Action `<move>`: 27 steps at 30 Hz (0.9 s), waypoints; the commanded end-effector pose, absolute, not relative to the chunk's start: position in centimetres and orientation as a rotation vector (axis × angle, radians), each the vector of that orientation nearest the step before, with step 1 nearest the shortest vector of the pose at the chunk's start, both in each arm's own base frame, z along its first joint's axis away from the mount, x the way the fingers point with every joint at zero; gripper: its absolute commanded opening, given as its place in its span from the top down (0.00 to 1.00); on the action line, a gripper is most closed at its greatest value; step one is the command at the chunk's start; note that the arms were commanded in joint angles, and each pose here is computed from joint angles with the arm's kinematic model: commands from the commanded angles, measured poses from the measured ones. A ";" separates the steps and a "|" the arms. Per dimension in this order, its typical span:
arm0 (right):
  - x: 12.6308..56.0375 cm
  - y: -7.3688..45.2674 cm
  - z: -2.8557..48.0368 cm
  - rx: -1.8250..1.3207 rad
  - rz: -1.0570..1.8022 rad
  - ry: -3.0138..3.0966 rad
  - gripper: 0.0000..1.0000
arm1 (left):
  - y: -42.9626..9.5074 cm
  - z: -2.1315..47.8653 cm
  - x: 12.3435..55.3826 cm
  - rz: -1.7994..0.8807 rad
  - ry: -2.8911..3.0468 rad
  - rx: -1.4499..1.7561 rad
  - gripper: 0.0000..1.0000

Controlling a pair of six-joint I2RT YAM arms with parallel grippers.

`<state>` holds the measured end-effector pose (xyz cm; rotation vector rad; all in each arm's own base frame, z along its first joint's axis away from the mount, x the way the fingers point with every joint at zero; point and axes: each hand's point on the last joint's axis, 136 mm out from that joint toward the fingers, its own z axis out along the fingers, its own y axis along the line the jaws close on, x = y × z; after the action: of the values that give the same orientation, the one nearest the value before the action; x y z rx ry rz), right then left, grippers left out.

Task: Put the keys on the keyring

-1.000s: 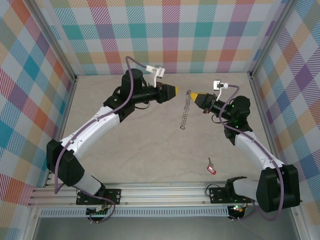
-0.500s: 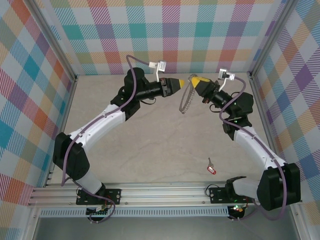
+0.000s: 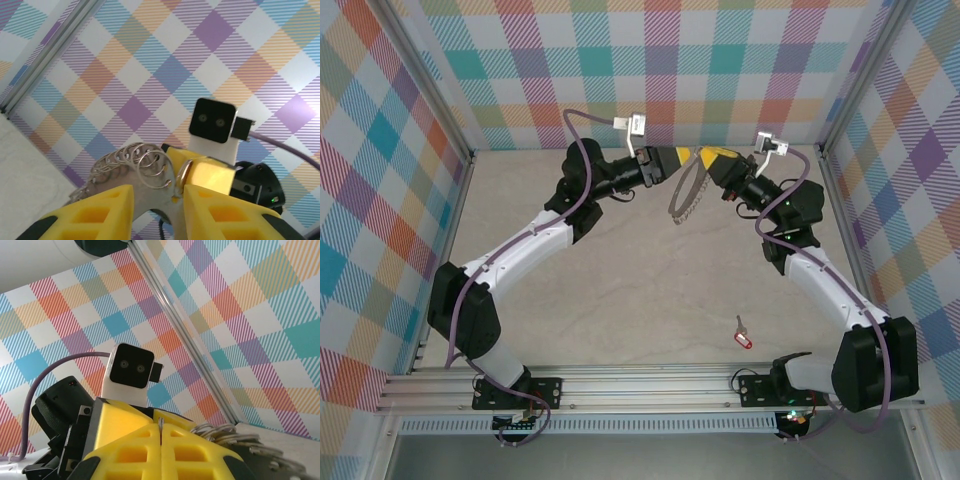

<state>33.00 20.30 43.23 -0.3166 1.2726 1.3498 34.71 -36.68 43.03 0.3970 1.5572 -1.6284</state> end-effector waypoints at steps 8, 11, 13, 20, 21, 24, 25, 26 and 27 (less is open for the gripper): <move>31.8 20.4 46.2 -0.350 1.396 1.147 1.00 | -36.7 46.2 33.3 -1.694 1.417 0.436 0.68; 31.7 20.4 46.3 -0.349 1.401 1.145 1.00 | -37.1 46.1 33.2 -1.700 1.420 0.444 0.68; 31.6 20.4 46.5 -0.353 1.405 1.141 1.00 | -37.3 46.1 33.2 -1.705 1.420 0.451 0.68; 31.2 20.7 46.5 -0.362 1.419 1.141 1.00 | -38.2 46.1 32.9 -1.717 1.420 0.473 0.68; 31.2 20.7 46.5 -0.362 1.419 1.142 1.00 | -38.4 46.0 32.9 -1.720 1.421 0.476 0.68; 31.1 20.7 46.5 -0.362 1.423 1.144 1.00 | -38.6 46.2 32.8 -1.722 1.415 0.481 0.69; 31.1 20.8 46.4 -0.362 1.422 1.145 1.00 | -38.6 46.2 32.7 -1.723 1.414 0.483 0.70; 31.1 20.8 46.4 -0.362 1.423 1.146 1.00 | -38.6 46.3 32.7 -1.721 1.412 0.484 0.70; 31.1 20.8 46.4 -0.363 1.423 1.146 1.00 | -38.7 46.2 32.6 -1.723 1.413 0.486 0.73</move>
<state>32.85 20.85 43.44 -0.3054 1.2573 1.4187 33.84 -38.45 44.09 0.4344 1.4879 -1.6986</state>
